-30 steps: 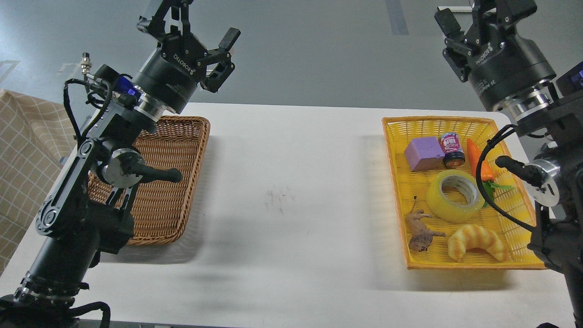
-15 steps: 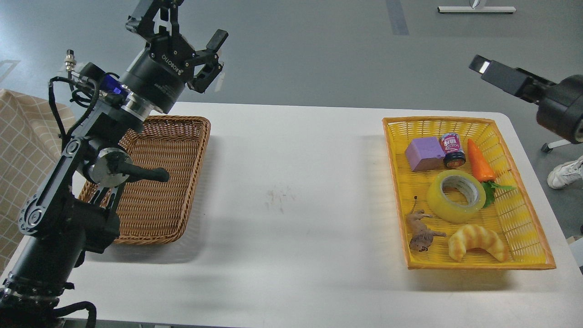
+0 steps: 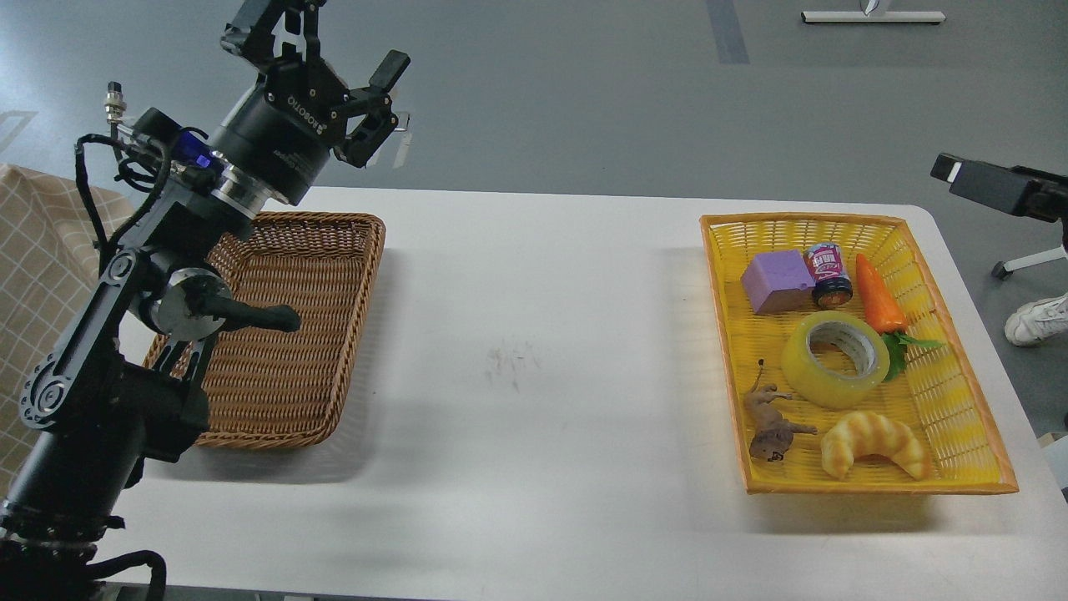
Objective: Place and transfer tape with both arms
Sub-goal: 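Move the right gripper down into the yellow basket toward the tape roll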
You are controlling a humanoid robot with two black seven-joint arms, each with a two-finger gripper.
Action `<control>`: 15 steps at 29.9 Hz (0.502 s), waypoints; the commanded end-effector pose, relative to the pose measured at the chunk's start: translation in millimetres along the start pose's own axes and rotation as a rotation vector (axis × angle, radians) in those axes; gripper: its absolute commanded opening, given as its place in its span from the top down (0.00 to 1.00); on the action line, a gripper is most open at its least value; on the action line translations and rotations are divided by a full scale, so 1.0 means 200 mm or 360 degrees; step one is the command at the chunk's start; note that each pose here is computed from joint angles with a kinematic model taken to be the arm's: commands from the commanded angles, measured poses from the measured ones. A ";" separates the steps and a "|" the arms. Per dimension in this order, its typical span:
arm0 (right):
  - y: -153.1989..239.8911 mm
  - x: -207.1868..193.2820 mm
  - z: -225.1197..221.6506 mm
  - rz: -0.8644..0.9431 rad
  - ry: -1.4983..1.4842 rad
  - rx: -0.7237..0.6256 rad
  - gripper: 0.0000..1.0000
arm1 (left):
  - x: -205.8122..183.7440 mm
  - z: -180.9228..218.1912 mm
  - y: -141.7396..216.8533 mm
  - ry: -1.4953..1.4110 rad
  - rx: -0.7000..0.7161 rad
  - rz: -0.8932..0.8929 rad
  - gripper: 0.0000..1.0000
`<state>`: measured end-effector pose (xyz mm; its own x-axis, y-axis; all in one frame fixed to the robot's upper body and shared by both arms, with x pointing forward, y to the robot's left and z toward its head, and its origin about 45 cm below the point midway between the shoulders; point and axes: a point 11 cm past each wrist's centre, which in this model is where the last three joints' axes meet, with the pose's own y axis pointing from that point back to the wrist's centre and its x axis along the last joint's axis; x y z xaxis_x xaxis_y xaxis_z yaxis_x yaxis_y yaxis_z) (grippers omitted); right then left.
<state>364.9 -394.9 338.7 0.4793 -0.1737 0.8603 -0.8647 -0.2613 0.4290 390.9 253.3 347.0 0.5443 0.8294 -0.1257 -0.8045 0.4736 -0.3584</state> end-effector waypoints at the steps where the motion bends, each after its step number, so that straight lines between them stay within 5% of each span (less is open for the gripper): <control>1: -0.05 -0.11 0.07 -0.0068 -0.0019 -0.0062 0.00 | 0.01 0.00 0.00 -0.0003 0.0001 0.0003 0.02; 15: -0.23 -0.50 0.12 -0.0275 0.0015 -0.0159 0.02 | 0.03 -0.02 0.04 0.0008 0.0012 0.0041 0.02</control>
<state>365.3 -391.3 238.4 0.6043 -0.1413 0.7841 -0.7936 -0.1943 0.5766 389.6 260.7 344.5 0.5276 0.8392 -0.1317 -0.8156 0.4571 -0.3547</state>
